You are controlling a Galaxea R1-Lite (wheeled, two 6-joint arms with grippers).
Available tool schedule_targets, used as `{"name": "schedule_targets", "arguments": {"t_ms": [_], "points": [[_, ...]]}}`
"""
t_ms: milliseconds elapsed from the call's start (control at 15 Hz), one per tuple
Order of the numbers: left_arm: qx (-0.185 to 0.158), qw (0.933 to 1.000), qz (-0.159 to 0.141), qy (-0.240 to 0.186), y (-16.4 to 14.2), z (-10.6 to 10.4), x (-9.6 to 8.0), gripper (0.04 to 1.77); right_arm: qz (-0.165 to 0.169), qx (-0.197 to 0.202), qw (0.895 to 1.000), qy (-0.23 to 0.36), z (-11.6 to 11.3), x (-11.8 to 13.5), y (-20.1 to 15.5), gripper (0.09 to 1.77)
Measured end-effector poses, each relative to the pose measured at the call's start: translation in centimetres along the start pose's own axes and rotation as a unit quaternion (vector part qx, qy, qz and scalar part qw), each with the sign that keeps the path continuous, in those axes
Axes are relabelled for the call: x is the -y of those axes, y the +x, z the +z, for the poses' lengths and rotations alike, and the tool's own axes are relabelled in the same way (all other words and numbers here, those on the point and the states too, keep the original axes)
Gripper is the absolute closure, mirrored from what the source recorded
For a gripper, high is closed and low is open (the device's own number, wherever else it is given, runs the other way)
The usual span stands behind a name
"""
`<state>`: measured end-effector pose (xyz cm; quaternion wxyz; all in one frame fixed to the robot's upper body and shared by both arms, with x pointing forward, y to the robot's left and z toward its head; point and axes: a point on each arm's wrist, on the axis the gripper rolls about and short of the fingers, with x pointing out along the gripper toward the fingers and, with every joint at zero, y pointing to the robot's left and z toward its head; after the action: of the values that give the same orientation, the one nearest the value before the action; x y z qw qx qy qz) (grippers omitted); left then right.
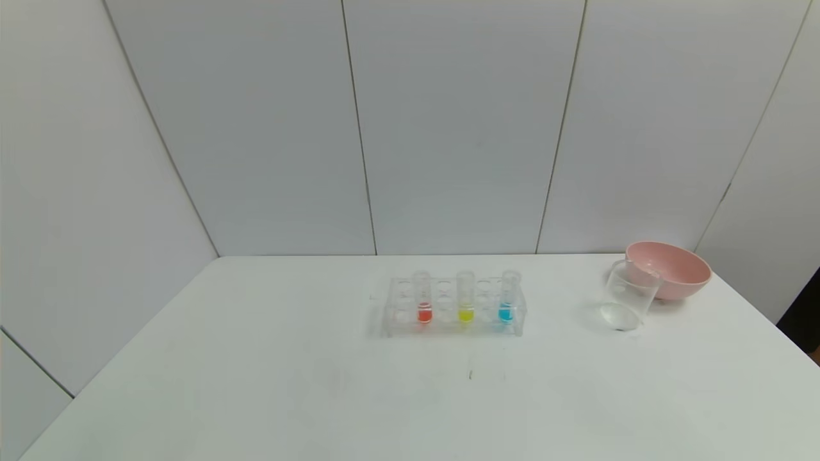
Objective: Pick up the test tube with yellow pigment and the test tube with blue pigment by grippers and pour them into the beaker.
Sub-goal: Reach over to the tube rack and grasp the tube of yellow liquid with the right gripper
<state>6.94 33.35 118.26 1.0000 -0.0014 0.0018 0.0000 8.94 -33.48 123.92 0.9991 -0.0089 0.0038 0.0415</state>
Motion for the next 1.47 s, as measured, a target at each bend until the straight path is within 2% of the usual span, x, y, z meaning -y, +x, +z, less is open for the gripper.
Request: {"name": "schedule_targets", "arguments": {"t_ms": [200, 400, 533, 733, 1000, 1467], "points": [[0.0, 1.0, 0.0, 0.0, 0.0, 0.0, 0.0, 0.05, 0.005, -0.007, 1.0, 0.006, 1.9, 0.2, 2.9, 0.15], [0.0, 1.0, 0.0, 0.0, 0.0, 0.0, 0.0, 0.05, 0.009, -0.026, 0.999, 0.016, 3.2, 0.5, 7.0, 0.15], [0.0, 1.0, 0.0, 0.0, 0.0, 0.0, 0.0, 0.05, 0.007, -0.021, 1.0, 0.017, 4.0, 0.7, 10.1, 0.15], [0.0, 1.0, 0.0, 0.0, 0.0, 0.0, 0.0, 0.05, -0.019, -0.039, 0.999, 0.018, 4.4, -0.3, 14.2, 0.15], [0.0, 1.0, 0.0, 0.0, 0.0, 0.0, 0.0, 0.05, -0.015, -0.063, 0.998, 0.022, 4.6, -4.8, 17.6, 0.15], [0.0, 1.0, 0.0, 0.0, 0.0, 0.0, 0.0, 0.05, 0.019, -0.085, 0.995, 0.05, 3.7, -16.6, 19.8, 0.15]]}}
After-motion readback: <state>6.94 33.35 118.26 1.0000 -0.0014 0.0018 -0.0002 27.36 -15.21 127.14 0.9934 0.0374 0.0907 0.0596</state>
